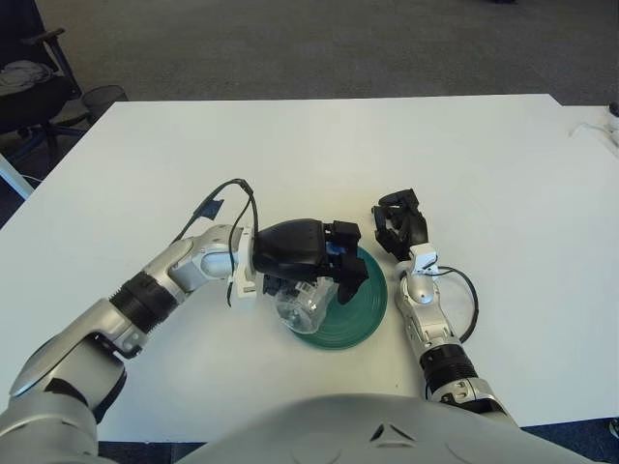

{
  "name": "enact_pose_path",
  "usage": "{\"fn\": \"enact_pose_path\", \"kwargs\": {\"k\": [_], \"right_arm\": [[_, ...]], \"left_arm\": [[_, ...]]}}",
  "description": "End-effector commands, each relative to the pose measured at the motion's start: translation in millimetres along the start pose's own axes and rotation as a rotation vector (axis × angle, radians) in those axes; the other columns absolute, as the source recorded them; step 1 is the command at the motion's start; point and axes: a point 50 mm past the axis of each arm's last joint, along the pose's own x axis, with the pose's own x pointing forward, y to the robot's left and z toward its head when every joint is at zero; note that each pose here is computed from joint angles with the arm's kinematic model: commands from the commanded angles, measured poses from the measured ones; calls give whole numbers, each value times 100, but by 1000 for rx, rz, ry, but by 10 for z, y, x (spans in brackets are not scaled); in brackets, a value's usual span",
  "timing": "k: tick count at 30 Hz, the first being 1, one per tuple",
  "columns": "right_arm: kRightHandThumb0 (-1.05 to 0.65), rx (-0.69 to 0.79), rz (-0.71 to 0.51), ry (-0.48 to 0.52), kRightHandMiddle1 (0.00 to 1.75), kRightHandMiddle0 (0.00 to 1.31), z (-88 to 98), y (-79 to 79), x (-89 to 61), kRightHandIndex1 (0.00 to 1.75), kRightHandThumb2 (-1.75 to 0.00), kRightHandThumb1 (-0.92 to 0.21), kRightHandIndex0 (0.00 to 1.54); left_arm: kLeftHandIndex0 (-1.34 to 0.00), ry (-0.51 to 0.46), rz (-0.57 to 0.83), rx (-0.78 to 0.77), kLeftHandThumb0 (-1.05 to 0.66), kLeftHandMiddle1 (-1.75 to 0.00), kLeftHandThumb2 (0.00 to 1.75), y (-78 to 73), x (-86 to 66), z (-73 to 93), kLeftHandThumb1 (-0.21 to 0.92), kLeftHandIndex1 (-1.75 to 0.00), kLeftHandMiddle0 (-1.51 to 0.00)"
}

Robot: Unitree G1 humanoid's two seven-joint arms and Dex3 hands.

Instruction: Put the bottle into the plate.

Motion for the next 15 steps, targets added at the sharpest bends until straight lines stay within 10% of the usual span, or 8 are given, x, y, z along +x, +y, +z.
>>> {"fn": "enact_pose_path", "kwargs": {"k": [1,3,5,7,15], "right_arm": [[-35,11,-17,236,175,19,-371,18,-221,121,-51,-92,27],[-34,14,-21,245,175,19,-372,20,-223,122,-51,-92,27],[-34,17,-24,251,175,19,-367,24,-223,122,-51,-92,26],[-35,16,-22,253,175,19,-357,26,-220,122,-51,-92,26],[-34,0,-15,271,175,19,-352,22,-198,122,-52,-92,26]], "left_arm": [[-50,-12,7,14,-1,-175,137,-53,7,7,25,-163,-66],[-42,-16,-1,30,-1,-175,128,-57,9,6,33,-166,-60],[-29,-5,-23,45,-21,-169,84,-59,8,1,68,-171,-40],[-15,17,-48,58,-49,-145,86,-59,0,-7,80,-158,-24],[-1,153,-51,212,-91,-39,106,-140,-105,-46,91,-43,-3]]}}
